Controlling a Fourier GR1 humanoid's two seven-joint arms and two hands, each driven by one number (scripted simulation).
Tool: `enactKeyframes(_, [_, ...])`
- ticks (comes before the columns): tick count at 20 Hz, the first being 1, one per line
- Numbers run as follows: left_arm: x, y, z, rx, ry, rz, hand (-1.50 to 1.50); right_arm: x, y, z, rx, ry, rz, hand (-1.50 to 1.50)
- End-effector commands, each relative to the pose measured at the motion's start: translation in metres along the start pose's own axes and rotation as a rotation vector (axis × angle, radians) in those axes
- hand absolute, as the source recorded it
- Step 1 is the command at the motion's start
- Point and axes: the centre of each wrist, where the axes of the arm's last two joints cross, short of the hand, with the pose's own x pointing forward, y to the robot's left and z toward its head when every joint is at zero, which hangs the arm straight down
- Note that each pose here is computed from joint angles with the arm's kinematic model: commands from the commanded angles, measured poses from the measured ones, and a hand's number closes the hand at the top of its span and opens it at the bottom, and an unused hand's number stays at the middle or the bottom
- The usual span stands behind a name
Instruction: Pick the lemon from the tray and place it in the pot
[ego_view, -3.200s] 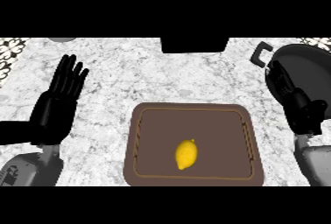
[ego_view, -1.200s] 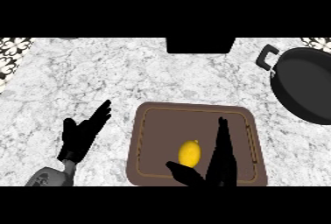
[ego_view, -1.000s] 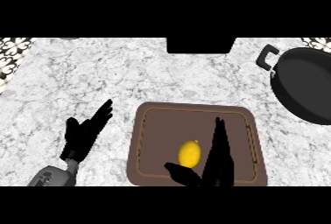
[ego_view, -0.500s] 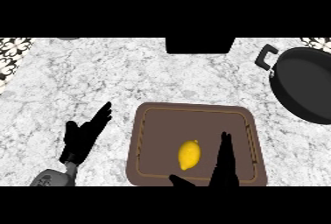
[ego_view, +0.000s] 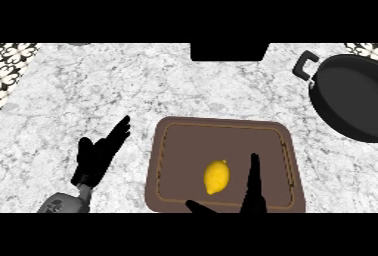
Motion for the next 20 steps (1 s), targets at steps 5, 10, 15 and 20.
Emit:
enactKeyframes(5, [-0.01,-0.016,-0.007,0.001,0.002,0.002,0.0,-0.02,0.024,-0.008,-0.05,0.051,-0.173,-1.5])
enactKeyframes(10, [-0.002,-0.005,-0.008,0.014,0.0,0.02,0.0,-0.032,0.031,-0.017,-0.006,0.076,-0.204,-1.5])
enactKeyframes(15, [0.008,0.01,-0.002,-0.008,-0.002,0.005,0.0,-0.058,0.038,-0.043,0.056,-0.032,-0.004,1.5])
enactKeyframes(20, [0.004,0.008,-0.014,-0.004,-0.004,0.016,0.0,-0.058,0.044,-0.035,0.041,-0.036,-0.191,1.5])
